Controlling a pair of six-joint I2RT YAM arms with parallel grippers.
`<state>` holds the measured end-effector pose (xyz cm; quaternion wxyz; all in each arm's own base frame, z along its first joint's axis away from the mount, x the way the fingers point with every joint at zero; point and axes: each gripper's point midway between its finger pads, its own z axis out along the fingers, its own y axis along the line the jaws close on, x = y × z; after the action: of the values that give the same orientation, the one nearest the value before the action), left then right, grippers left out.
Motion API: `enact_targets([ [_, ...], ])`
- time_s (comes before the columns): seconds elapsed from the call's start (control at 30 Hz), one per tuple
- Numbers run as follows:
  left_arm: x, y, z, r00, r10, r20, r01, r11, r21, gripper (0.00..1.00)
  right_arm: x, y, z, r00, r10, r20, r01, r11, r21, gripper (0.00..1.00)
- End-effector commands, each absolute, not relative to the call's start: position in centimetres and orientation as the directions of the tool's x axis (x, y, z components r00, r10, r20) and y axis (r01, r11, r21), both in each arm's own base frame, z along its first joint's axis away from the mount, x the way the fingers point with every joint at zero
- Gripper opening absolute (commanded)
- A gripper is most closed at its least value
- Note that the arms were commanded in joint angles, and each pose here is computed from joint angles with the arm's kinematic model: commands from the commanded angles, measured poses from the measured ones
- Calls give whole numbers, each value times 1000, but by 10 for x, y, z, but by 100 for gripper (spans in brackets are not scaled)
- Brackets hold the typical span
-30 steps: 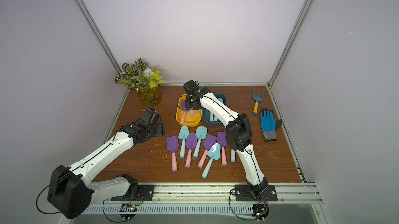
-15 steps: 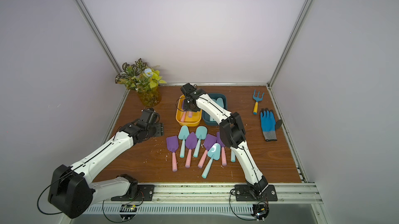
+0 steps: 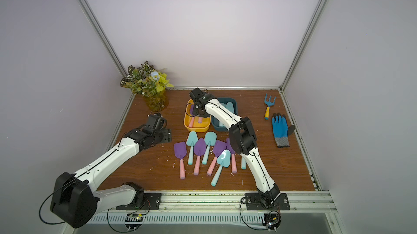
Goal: Sort the small shovels by color and place them into the storage box
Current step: Place the shovel in the storage box.
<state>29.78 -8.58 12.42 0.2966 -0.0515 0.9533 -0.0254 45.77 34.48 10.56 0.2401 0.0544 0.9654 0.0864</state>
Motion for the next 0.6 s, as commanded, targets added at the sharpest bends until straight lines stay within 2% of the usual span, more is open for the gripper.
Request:
enact_targets([
  [0.0, 296, -81, 123, -819, -114, -563, -87, 993, -76, 76, 461, 345, 110, -861, 173, -478, 84, 976, 201, 0],
  [0.57, 296, -80, 119, -821, -116, -559, -89, 993, -75, 76, 462, 347, 91, -872, 169, -459, 89, 977, 192, 1],
])
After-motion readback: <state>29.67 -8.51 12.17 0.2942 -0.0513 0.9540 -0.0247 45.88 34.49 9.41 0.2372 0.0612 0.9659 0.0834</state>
